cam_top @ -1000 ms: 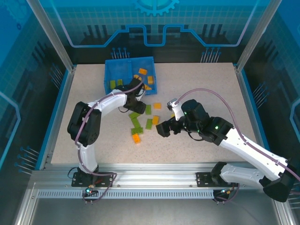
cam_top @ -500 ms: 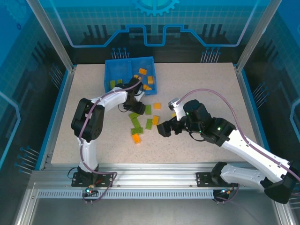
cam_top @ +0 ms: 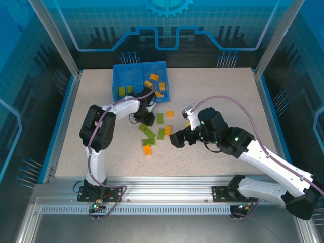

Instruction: Sort the legos into containers by color

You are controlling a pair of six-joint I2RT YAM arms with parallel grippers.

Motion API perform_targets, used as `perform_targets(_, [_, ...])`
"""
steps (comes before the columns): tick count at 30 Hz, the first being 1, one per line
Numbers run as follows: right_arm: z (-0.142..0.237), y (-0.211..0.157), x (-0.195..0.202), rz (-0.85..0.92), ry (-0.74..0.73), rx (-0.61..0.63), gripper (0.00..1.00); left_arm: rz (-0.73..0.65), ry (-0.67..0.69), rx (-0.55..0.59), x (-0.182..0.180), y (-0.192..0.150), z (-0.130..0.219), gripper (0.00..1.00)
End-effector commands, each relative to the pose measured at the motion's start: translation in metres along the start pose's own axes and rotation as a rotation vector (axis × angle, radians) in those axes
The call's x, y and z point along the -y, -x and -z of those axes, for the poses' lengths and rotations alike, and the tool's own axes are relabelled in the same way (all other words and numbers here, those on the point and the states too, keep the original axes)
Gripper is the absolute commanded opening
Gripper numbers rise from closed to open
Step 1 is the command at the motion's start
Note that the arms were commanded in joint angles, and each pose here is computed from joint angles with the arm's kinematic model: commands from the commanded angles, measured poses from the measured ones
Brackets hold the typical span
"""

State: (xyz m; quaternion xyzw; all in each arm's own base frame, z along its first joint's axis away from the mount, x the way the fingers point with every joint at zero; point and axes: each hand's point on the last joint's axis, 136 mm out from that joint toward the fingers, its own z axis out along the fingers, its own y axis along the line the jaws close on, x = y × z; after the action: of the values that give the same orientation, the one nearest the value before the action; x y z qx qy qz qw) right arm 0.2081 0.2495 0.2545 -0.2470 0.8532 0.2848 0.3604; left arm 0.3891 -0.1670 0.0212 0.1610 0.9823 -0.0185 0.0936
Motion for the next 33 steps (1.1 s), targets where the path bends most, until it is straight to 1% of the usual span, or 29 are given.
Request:
perform_targets(1, [0.006, 0.008, -0.005, -0.012, 0.016, 0.024, 1.00, -0.004, 0.100, -0.090, -0.013, -0.030, -0.012, 0.42])
perform_targets(3, [0.006, 0.008, -0.005, -0.012, 0.017, 0.025, 1.00, 0.008, 0.110, -0.081, -0.014, -0.032, -0.012, 0.42])
perform_targets(6, [0.006, 0.008, -0.005, -0.013, 0.018, 0.025, 1.00, 0.034, 0.117, -0.058, -0.015, -0.032, -0.011, 0.36])
perform_targets(9, [0.006, 0.009, -0.006, -0.015, 0.021, 0.027, 1.00, 0.049, 0.159, -0.020, -0.018, -0.030, -0.004, 0.29])
perform_targets(12, [0.007, 0.010, -0.009, -0.009, 0.035, 0.029, 1.00, 0.090, 0.146, 0.054, -0.015, -0.023, 0.017, 0.26])
perform_targets(14, [0.007, 0.010, -0.010, -0.006, 0.037, 0.027, 1.00, 0.123, 0.149, 0.123, -0.018, -0.015, 0.038, 0.25])
perform_targets(16, [0.007, 0.010, -0.010, -0.005, 0.038, 0.028, 1.00, 0.159, 0.184, 0.201, -0.026, -0.008, 0.063, 0.25])
perform_targets(19, [0.007, 0.011, -0.010, -0.004, 0.037, 0.031, 1.00, 0.221, 0.231, 0.327, -0.044, 0.006, 0.106, 0.25])
perform_targets(21, [0.007, 0.012, -0.010, -0.003, 0.035, 0.035, 1.00, 0.277, 0.228, 0.412, -0.058, 0.017, 0.133, 0.26])
perform_targets(24, [0.006, 0.013, -0.010, -0.004, 0.036, 0.040, 1.00, 0.365, 0.240, 0.505, -0.087, 0.036, 0.161, 0.26])
perform_targets(28, [0.007, 0.014, -0.012, -0.002, 0.042, 0.042, 1.00, 0.459, 0.254, 0.593, -0.122, 0.071, 0.177, 0.25])
perform_targets(33, [0.013, 0.015, -0.012, -0.003, 0.039, 0.047, 1.00, 0.553, 0.285, 0.625, -0.161, 0.123, 0.158, 0.25])
